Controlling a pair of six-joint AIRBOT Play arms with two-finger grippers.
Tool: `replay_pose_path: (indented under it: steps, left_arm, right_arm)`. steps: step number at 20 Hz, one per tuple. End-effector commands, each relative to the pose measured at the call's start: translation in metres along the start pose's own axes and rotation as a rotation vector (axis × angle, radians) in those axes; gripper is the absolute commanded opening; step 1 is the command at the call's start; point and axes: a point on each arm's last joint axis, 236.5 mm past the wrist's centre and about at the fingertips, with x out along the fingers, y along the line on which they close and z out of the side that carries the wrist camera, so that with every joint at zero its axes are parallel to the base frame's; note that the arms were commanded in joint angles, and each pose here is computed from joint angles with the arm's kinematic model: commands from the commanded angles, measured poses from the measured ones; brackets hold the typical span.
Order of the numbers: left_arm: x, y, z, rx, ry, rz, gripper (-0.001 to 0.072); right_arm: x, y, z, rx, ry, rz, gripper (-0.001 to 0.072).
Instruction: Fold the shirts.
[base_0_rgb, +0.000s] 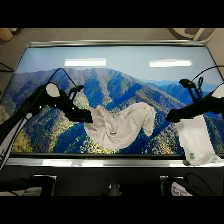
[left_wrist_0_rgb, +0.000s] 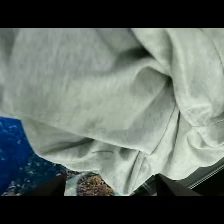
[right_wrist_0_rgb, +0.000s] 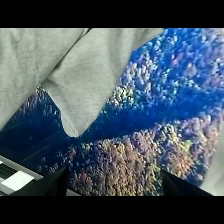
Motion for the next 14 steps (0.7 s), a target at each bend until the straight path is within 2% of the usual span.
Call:
replay_pose_path:
  steps: [1,2,3,6,7,8,9,10,13,14]
  left_arm:
    - [0.042,-0.012,-0.026,-0.065,0.034,-0.095,0.0621]
    - [0.052,-0.013,-0.030,-0.063,0.044,-0.090,0.0622]
    - [0.059,-0.015,-0.033,-0.057,0.057,-0.086,0.0622]
    - [0.068,-0.022,-0.039,-0.036,0.084,-0.081,0.0613]
    - [0.070,-0.024,-0.040,-0.030,0.087,-0.081,0.0572]
    - [0.070,-0.025,-0.041,-0.027,0.089,-0.081,0.0369]
    - [0.070,-0.025,-0.040,-0.027,0.088,-0.081,0.0104]
    - [0.069,-0.025,-0.040,-0.026,0.085,-0.082,0.0028]
    - [0.061,-0.028,-0.038,0.011,0.066,-0.086,0.0028]
    - [0.056,-0.030,-0.036,0.018,0.055,-0.088,0.0028]
  right_arm:
    - [0.058,0.009,-0.012,0.045,0.054,0.154,0.0627]
    - [0.068,0.009,-0.017,0.050,0.078,0.177,0.0635]
    - [0.077,0.008,-0.021,0.048,0.098,0.190,0.0685]
    - [0.100,0.006,-0.028,0.060,0.140,0.238,0.0685]
    - [0.106,0.006,-0.026,0.072,0.139,0.251,0.0684]
    - [0.113,0.008,-0.023,0.085,0.127,0.277,0.0683]
    - [0.119,0.012,-0.018,0.100,0.110,0.307,0.0682]
    - [0.124,0.015,-0.013,0.124,0.095,0.333,0.0679]
    - [0.146,0.032,-0.009,0.097,0.122,0.349,0.0641]
    - [0.150,0.039,-0.007,0.075,0.127,0.345,0.0445]
